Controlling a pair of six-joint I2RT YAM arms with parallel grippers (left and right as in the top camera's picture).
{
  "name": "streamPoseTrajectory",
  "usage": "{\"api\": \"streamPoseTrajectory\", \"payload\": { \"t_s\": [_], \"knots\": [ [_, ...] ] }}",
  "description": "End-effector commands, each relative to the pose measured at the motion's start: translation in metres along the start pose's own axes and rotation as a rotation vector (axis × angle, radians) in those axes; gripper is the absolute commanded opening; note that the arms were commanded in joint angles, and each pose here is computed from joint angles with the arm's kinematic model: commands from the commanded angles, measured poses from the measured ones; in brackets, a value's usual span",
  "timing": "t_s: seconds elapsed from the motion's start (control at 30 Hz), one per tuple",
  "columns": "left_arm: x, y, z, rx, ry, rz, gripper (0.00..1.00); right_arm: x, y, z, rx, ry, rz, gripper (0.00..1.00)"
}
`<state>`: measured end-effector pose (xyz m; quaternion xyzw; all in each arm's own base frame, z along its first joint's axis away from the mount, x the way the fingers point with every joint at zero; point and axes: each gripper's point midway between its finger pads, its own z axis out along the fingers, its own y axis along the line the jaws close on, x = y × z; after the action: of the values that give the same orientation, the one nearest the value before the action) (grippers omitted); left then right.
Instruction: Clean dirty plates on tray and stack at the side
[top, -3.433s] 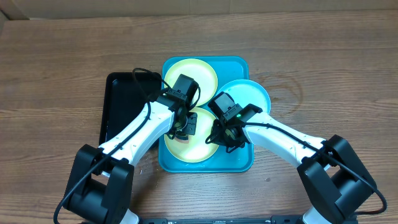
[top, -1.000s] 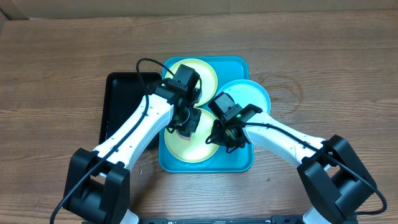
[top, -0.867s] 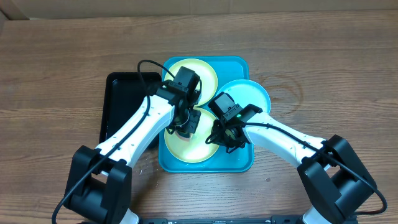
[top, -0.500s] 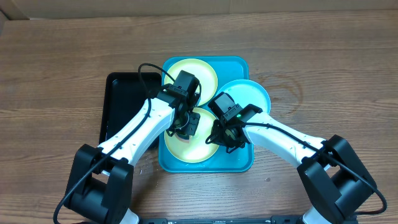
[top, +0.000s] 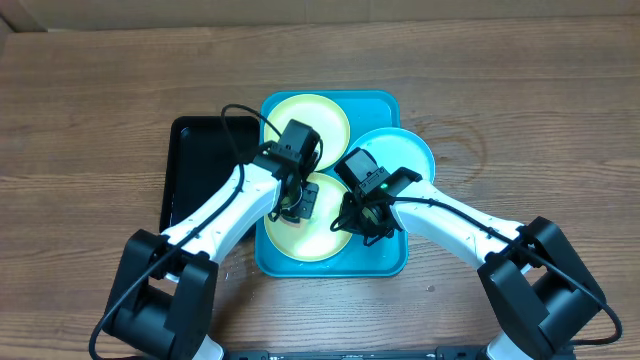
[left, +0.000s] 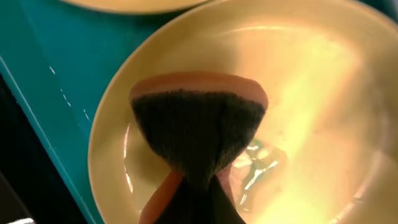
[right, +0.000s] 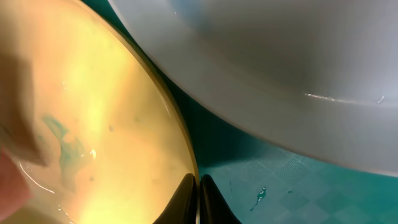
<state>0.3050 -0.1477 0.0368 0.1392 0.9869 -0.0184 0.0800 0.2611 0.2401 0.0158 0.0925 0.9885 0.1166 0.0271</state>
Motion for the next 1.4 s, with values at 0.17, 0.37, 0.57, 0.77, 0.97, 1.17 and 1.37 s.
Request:
{"api": "streamPoseTrajectory", "payload": {
  "t_s": [0.17, 0.37, 0.57, 0.77, 0.97, 1.17, 1.37],
  "knots": [
    [0.023, 0.007, 0.046, -0.049, 0.088, -0.041, 0.04, 0.005, -0.002, 0.002, 0.002, 0.010, 0.000, 0.04],
    [0.053, -0.010, 0.058, 0.058, 0.236, 0.011, 0.04, 0.004, -0.001, 0.002, -0.001, 0.009, 0.000, 0.04],
    [0.050, -0.049, 0.037, 0.292, 0.263, 0.058, 0.04, 0.004, 0.000, 0.002, -0.007, 0.008, -0.001, 0.04],
    [0.011, -0.074, 0.001, 0.426, 0.198, 0.082, 0.04, 0.004, 0.000, 0.002, -0.006, 0.008, -0.004, 0.04],
    [-0.020, -0.065, -0.031, 0.348, 0.144, 0.109, 0.04, 0.004, 0.000, 0.002, -0.005, 0.009, -0.005, 0.04],
    [-0.016, -0.019, -0.024, 0.070, 0.168, 0.056, 0.04, 0.004, 0.000, 0.002, -0.005, 0.009, -0.004, 0.04],
    [-0.008, -0.005, 0.008, 0.000, 0.141, 0.043, 0.04, 0.004, 0.000, 0.002, -0.005, 0.009, -0.004, 0.04]
  ]
}}
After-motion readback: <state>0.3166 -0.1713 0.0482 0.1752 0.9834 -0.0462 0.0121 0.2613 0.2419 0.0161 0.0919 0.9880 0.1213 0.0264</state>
